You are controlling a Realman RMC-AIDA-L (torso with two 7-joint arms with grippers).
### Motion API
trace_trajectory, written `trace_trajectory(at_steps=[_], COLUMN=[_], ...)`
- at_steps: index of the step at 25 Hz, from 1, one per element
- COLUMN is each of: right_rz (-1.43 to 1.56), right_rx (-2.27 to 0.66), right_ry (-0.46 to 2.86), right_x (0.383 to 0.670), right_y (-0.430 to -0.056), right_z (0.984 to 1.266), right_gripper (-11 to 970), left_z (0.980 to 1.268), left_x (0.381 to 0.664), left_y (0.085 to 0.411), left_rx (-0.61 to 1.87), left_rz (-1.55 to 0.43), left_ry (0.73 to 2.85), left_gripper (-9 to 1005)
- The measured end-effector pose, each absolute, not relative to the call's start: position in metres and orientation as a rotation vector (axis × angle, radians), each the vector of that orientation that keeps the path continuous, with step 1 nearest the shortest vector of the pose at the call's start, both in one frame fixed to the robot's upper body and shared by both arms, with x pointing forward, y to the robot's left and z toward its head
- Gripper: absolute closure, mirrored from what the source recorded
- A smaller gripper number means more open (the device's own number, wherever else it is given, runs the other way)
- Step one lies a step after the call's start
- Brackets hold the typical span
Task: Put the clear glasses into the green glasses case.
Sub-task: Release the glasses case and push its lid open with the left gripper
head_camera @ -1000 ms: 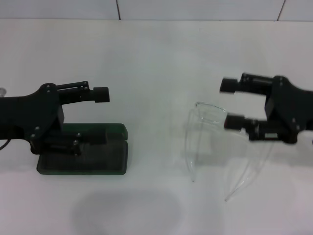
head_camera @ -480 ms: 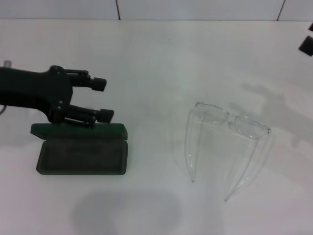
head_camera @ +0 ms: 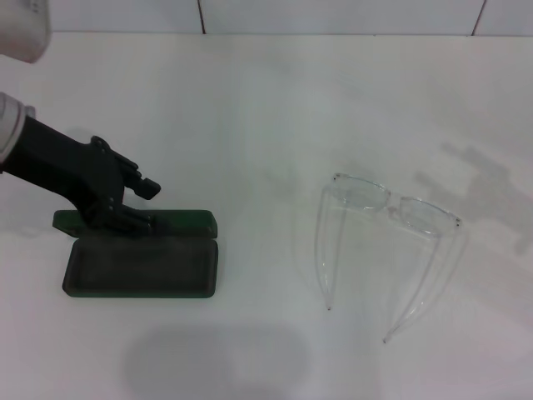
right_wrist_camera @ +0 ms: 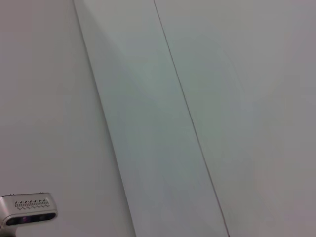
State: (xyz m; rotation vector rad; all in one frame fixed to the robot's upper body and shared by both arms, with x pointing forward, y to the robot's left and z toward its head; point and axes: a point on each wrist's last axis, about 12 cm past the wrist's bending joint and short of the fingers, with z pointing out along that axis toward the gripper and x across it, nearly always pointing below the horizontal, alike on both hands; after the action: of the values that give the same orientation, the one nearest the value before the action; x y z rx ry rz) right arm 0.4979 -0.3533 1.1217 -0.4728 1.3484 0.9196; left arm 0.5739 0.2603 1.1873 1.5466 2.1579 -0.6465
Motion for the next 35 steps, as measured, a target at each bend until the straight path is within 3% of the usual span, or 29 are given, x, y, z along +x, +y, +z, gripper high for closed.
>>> trace_trajectory(at_steps=[5, 23, 35], right_rz=[0.91, 0.875, 0.878], right_rx=[-0.483, -0.506, -0.503], right_ry=[1.344, 1.362, 1.363], right_x=[0.503, 0.516, 0.517], right_y=[-0.351, -0.346, -0.344], right_z=[1.124, 1.125, 1.122], right_gripper=[214, 216, 218], left_z=[1.185, 1.175, 1.169], left_x=[0.572, 0.579, 0.578], left_y=[0.257, 0.257, 0.249], left_rx=[1.555, 1.587, 1.622], left_rz=[-0.612, -0.432, -0.43], left_ry=[2.185, 2.266, 2.263], left_gripper=[442, 488, 535])
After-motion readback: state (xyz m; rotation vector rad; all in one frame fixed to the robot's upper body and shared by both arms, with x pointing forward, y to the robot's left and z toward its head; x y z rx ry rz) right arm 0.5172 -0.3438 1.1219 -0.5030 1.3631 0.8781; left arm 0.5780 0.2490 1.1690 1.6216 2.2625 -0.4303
